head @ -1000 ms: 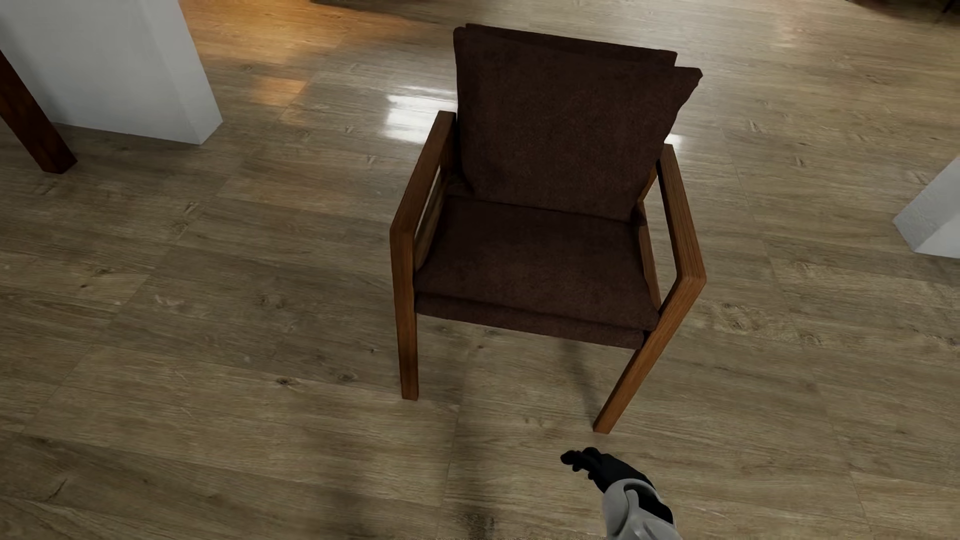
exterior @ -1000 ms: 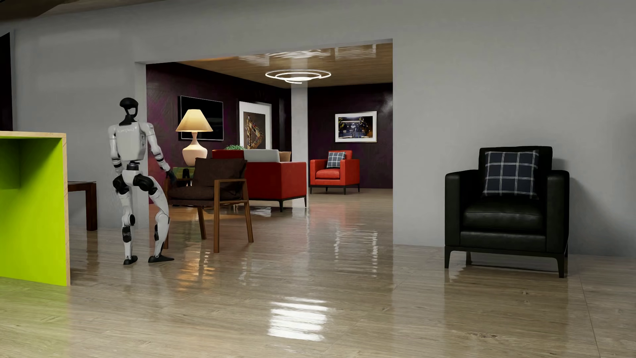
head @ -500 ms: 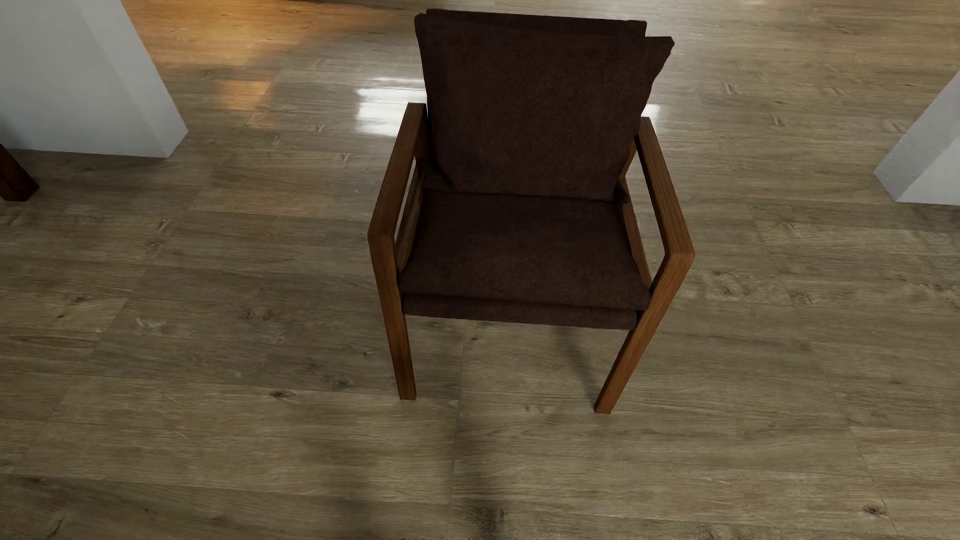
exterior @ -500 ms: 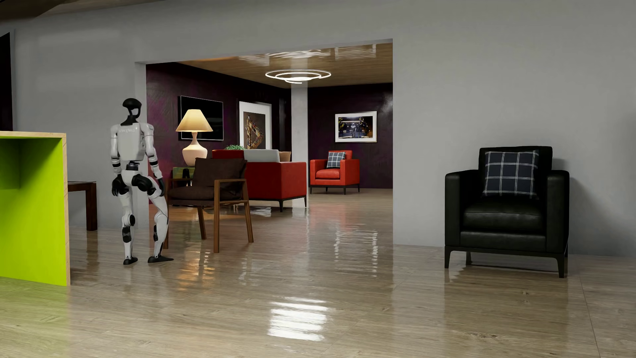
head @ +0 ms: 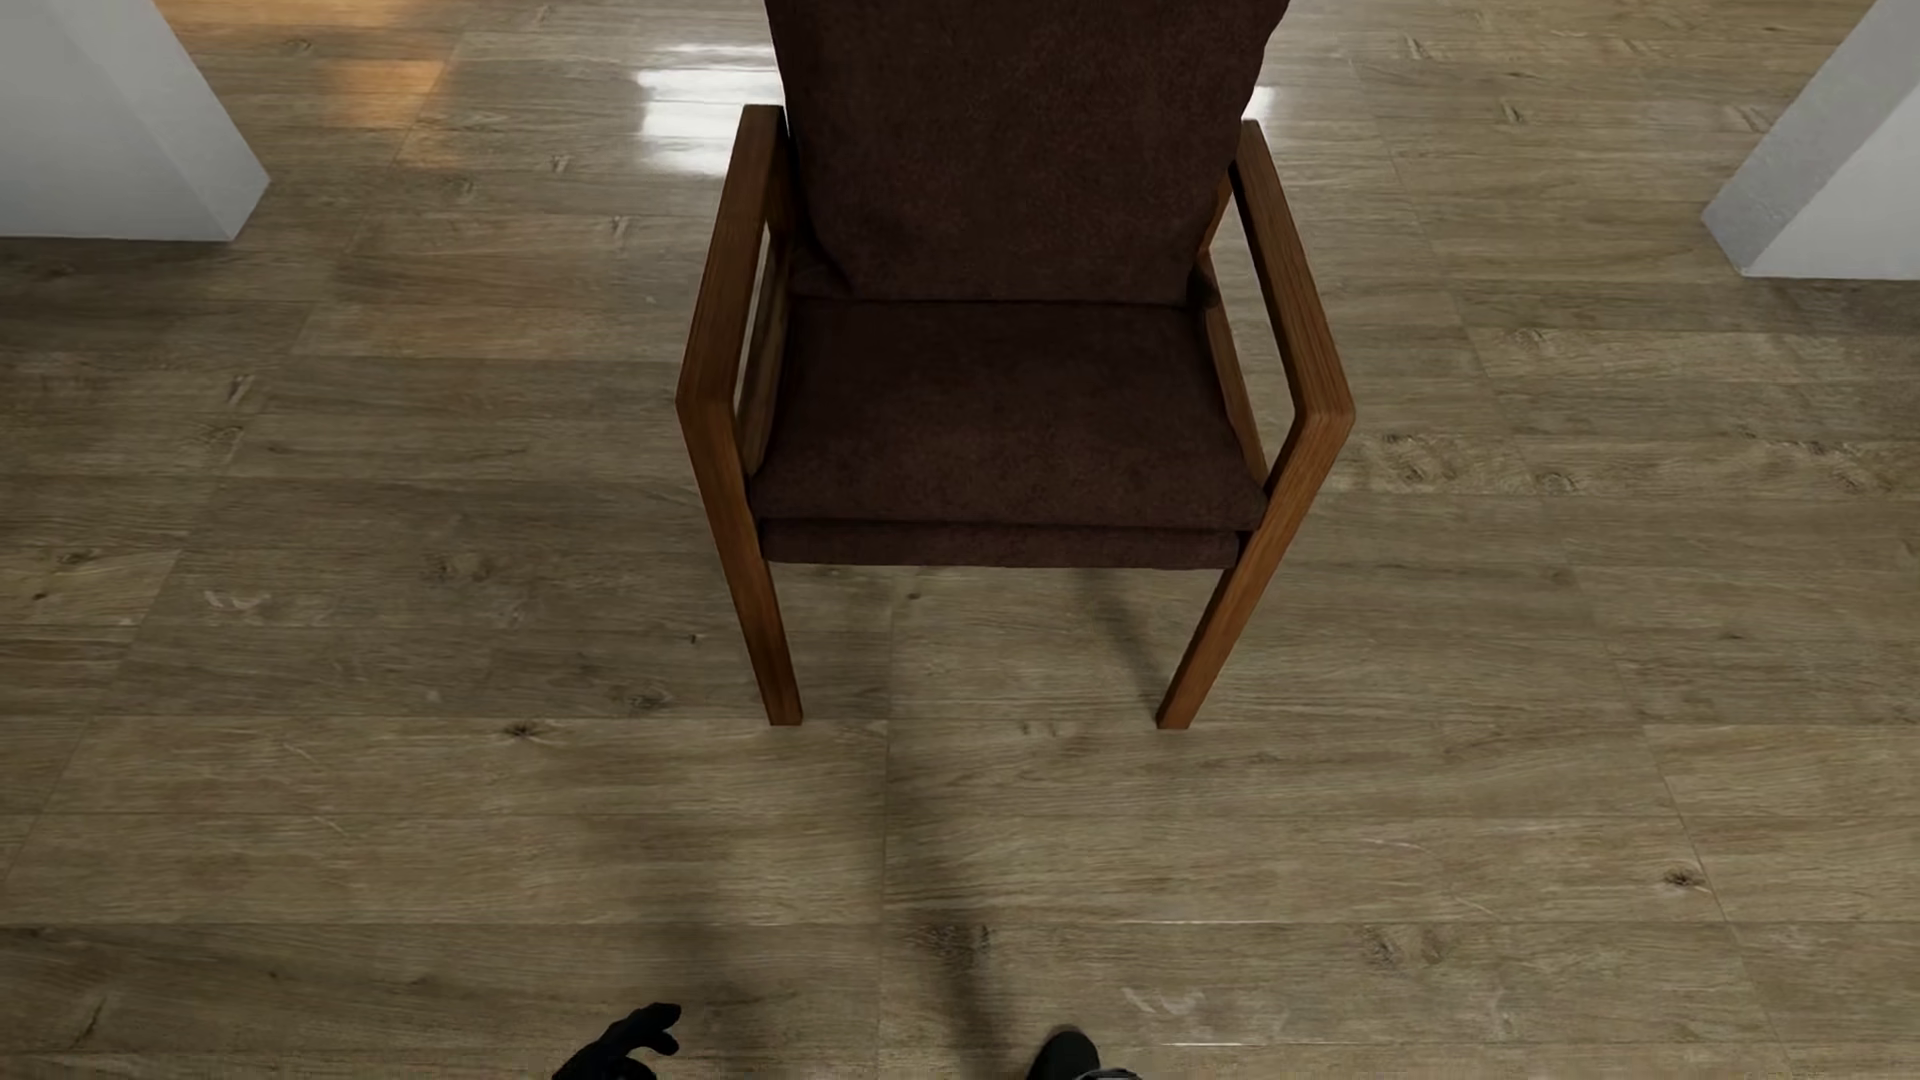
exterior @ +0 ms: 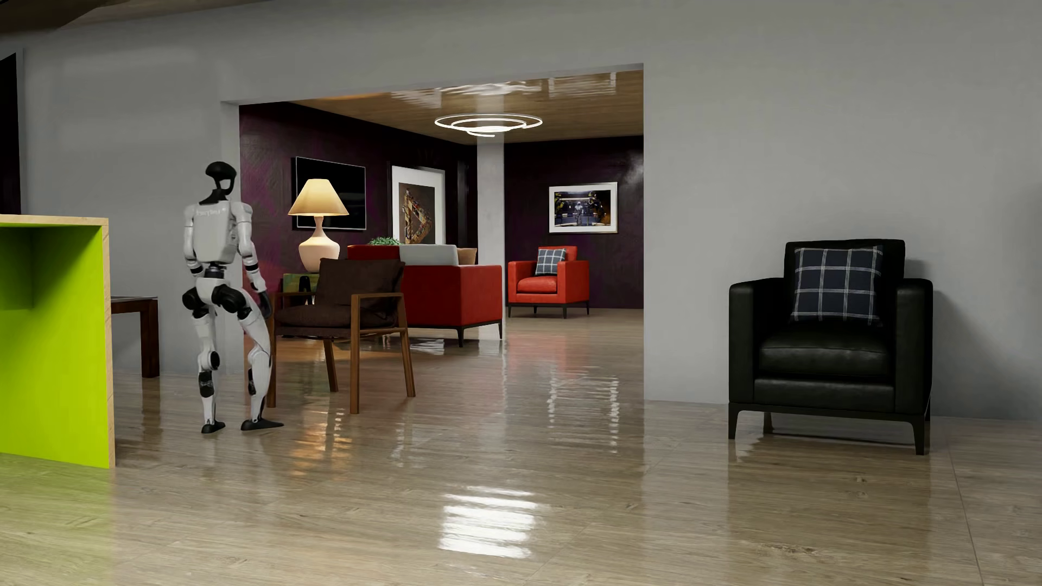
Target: Walk to chair
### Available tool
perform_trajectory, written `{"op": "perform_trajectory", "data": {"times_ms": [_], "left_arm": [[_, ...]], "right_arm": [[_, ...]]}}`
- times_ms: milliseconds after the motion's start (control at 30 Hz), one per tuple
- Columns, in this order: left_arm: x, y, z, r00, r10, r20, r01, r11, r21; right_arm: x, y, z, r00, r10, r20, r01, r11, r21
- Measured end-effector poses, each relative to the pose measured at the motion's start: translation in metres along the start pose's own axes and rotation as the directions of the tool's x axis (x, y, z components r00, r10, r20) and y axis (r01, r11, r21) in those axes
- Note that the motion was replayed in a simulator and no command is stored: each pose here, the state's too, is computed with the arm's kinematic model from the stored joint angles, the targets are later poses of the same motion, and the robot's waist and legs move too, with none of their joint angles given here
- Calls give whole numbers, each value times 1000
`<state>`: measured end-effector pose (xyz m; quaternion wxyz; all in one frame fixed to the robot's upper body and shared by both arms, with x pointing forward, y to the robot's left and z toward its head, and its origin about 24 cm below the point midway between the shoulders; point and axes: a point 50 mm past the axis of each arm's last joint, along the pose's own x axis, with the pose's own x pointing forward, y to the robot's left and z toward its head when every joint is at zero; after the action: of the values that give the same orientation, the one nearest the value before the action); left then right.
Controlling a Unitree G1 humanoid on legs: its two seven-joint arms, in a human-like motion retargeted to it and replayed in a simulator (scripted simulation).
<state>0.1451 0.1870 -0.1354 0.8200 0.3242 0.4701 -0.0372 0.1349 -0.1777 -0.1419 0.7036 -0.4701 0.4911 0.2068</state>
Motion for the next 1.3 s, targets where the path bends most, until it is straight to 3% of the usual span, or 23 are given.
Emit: {"op": "perform_trajectory", "data": {"times_ms": [67, 267, 800, 1100, 1300], "left_arm": [[1, 0, 1, 1000, -1, -3, 1, 1000, 3], [0, -6, -6, 998, -39, -57, 40, 999, 19], [-11, -12, -33, 997, -43, -57, 47, 995, 86], [-13, -14, -23, 998, -56, 14, 53, 988, 144], [-10, -9, -4, 996, -39, 80, 27, 989, 145]], "right_arm": [[-1, -6, 3, 999, -42, 24, 41, 998, 42], [1, -21, 15, 995, -73, 64, 75, 996, -40], [4, -32, 18, 991, -108, 84, 114, 991, -72], [5, -49, 25, 982, -153, 109, 163, 982, -92], [2, -66, 32, 969, -212, 128, 218, 975, -34]]}}
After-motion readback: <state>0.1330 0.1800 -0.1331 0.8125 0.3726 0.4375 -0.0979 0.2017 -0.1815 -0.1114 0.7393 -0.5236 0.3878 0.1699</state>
